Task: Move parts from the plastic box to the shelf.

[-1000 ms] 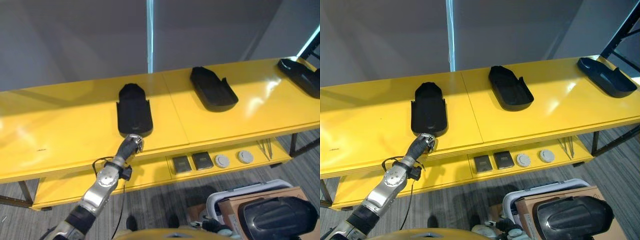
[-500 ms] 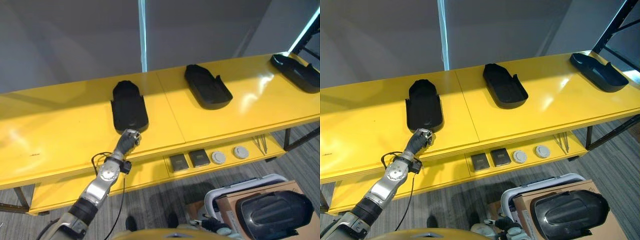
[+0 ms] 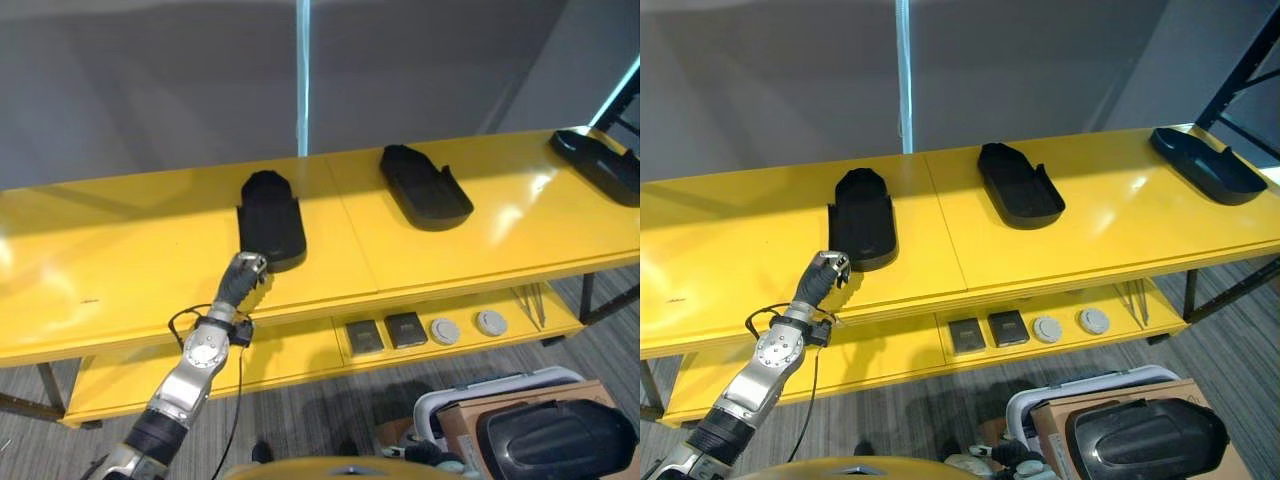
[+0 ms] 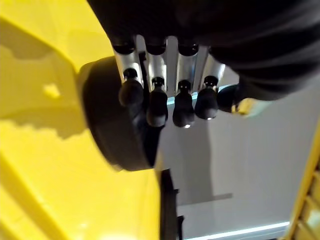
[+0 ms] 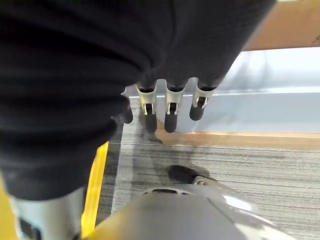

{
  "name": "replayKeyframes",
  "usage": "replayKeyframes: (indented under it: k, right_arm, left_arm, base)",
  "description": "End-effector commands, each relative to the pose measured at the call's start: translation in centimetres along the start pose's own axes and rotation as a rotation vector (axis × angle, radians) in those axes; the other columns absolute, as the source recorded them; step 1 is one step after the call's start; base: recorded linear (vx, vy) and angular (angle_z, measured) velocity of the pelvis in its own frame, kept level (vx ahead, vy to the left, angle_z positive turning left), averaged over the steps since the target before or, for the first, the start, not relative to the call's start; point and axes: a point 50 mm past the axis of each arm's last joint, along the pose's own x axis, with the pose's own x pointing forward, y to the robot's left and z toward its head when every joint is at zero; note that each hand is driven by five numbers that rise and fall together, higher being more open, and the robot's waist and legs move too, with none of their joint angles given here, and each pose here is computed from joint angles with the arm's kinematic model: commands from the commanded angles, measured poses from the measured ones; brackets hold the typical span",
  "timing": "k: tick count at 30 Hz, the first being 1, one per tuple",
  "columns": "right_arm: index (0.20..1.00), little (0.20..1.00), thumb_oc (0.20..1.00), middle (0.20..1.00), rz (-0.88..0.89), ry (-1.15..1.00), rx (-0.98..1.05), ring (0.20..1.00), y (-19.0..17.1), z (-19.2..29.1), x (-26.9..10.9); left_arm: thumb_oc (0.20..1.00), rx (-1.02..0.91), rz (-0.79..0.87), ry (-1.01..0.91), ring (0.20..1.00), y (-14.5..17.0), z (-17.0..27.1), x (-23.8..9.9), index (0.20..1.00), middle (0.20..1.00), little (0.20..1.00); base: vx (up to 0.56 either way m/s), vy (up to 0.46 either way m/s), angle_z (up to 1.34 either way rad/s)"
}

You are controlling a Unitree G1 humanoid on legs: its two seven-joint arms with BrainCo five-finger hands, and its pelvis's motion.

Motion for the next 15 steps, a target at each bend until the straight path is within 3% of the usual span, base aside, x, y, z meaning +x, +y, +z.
replayKeyframes:
  k: [1,13,15]
  right_arm:
    - [1.0,1.0,1.0,1.0,0.024,0.026,-0.026,1.0,1.5,0.0,0.1]
    - [1.0,1.0,1.0,1.0,-0.053,0.079,0.133,1.0,-0.4,-1.8,-0.1]
    - [1.0,1.0,1.0,1.0,-0.08,0.072,0.234,1.0,-0.5,-1.8,-0.2]
  left_arm:
    - [1.0,0.001,-0.021,-0.2,1.0,1.2,3.4,0.2,1.0,1.0,1.0]
    - [1.0,-0.014,-0.044,-0.193,1.0,1.4,3.6,-2.1,1.0,1.0,1.0]
    - [1.0,0.0,-0.052,-0.207,1.0,1.3,3.8,-1.8,1.0,1.0,1.0]
  base:
    - [-0.02,0.068,0.13]
    - [-0.06,0.134,0.21]
    - [-0.07,0.1,-0.04]
